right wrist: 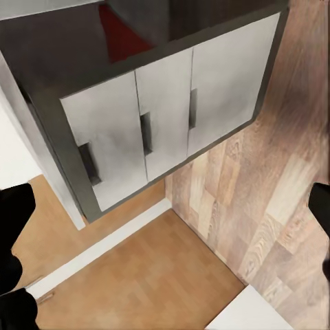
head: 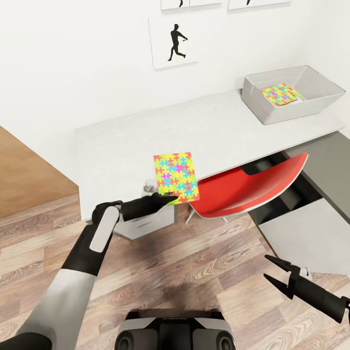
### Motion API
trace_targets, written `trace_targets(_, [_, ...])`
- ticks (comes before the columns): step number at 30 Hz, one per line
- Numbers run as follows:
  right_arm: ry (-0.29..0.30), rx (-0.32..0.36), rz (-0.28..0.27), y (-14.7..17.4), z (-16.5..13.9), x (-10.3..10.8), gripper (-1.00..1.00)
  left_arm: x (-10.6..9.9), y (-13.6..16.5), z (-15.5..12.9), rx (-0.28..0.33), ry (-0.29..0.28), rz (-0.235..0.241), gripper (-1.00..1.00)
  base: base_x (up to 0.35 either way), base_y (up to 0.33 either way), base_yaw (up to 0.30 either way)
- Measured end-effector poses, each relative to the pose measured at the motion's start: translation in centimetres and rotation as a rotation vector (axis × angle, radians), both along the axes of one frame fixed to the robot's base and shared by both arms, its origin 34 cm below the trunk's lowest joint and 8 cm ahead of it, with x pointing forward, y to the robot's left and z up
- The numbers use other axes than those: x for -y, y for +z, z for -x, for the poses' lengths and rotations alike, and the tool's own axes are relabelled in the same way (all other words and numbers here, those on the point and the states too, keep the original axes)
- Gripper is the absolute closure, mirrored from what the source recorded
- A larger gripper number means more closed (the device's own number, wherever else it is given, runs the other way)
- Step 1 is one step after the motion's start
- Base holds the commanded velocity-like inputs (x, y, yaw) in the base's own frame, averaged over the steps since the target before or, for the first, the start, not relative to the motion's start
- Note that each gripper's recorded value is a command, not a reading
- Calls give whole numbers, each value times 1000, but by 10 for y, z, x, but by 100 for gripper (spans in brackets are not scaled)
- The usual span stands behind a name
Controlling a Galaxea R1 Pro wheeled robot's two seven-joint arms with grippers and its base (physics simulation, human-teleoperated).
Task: Put all the toys in the child's room - the three board games (two on the bed and one on the table), the two jigsaw puzzles on the table, and the tennis ball on the table - inside the toy box on the table in the child's room.
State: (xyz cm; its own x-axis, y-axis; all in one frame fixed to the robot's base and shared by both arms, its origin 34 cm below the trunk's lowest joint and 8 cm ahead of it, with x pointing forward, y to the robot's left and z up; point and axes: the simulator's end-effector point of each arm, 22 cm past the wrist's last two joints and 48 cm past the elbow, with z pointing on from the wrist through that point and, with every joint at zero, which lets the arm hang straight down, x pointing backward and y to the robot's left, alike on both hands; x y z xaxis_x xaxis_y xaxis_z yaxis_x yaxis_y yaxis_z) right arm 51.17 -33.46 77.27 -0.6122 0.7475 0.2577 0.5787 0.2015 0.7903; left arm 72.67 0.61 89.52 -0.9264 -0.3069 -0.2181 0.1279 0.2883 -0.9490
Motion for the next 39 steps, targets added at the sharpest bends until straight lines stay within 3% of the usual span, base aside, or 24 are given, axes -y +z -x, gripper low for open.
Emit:
trace_targets(2, [3,1,8,1,0,2,-100,-13,4,5,-3,-33,-6,100,0,0,0])
trace_targets(3, [-4,6,17,2,-2,7,-100,-30,8,6,1,-45,-15,100,0,0,0])
trace_targets(7, [-43,35,30,11,-7,24,-100,-81,10,5,37,-56,-81,100,0,0,0])
trace_targets(9, [-65,52,31,17,-6,32,-100,-102,16,4,54,-59,-92,100,0,0,0])
trace_targets(12, [-95,73,34,25,-6,43,-100,-122,22,4,69,-61,-101,100,0,0,0])
trace_targets(14, [-135,93,44,33,-2,59,-100,-147,26,4,83,-64,-124,100,0,0,0])
trace_targets(18, [-178,115,59,43,3,78,-100,-178,33,4,96,-65,-163,100,0,0,0])
trace_targets(21, [-193,129,62,49,3,84,-100,-192,38,4,105,-66,-176,100,0,0,0])
trace_targets(28, [-211,178,47,64,-2,89,-100,-201,61,7,131,-80,-129,100,0,0,0])
trace_targets(39, [-277,383,-20,135,5,120,-100,-206,96,11,185,-101,-66,100,0,0,0])
